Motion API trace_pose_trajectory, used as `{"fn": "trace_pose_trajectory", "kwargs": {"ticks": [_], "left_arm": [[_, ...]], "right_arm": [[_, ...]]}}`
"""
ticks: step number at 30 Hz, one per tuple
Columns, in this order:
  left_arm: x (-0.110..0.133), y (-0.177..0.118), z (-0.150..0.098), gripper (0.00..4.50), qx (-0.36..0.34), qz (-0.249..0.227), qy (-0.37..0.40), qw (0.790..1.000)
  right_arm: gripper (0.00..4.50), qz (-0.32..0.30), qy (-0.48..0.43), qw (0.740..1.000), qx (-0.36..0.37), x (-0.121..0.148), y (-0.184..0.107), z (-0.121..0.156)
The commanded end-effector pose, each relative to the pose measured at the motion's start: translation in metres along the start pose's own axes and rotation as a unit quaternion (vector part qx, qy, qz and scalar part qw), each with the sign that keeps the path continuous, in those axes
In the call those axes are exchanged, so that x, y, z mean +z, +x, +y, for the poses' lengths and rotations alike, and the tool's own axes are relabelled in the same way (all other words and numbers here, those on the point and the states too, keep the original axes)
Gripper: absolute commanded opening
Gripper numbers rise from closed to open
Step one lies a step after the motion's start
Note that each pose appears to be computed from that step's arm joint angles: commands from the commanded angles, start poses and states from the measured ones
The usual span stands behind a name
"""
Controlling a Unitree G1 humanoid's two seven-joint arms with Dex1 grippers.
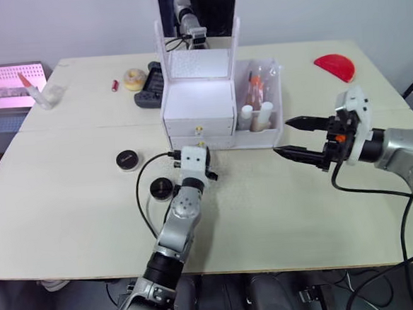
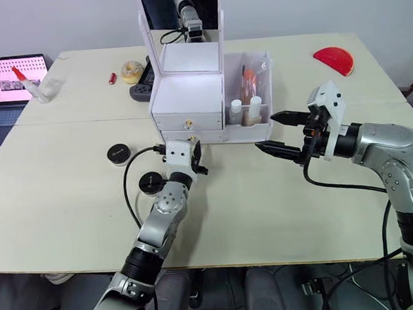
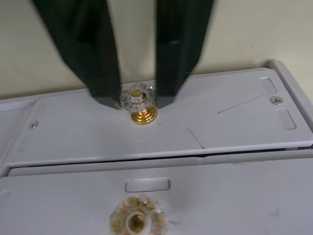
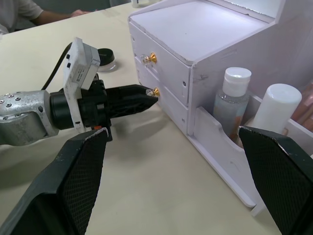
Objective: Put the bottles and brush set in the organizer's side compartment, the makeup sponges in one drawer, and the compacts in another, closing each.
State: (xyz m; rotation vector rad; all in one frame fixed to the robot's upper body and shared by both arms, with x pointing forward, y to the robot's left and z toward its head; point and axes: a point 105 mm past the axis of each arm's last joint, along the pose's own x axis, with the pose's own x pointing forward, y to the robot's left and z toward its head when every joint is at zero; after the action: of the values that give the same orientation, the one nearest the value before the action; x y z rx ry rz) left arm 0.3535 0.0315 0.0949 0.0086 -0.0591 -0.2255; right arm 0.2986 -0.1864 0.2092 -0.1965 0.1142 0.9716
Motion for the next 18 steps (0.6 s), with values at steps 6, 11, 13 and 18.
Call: {"fn": "trace_pose_trajectory", "kwargs": {"ticks": [6, 11, 13, 18], "left_arm": [[0.014, 0.0, -0.018, 0.24, -0.009, -0.022, -0.038, 0.999], [0.014, -0.012, -0.03, 0.24, -0.059, -0.027, -0.023, 0.998], [0.013, -0.021, -0.034, 0.24, -0.08, -0.029, -0.018, 0.996], [0.013, -0.046, -0.034, 0.24, -0.115, -0.03, 0.003, 0.993]], "right_arm": [[4.5, -0.016, -0.016, 1.0, 0.003, 0.009, 0.0, 0.002], [4.5, -0.016, -0.017, 1.0, 0.005, 0.01, -0.001, 0.003], [4.5, -0.016, -0.017, 1.0, 0.006, 0.009, -0.001, 0.004], [4.5, -0.014, -0.017, 1.0, 0.006, 0.009, -0.001, 0.003]]}}
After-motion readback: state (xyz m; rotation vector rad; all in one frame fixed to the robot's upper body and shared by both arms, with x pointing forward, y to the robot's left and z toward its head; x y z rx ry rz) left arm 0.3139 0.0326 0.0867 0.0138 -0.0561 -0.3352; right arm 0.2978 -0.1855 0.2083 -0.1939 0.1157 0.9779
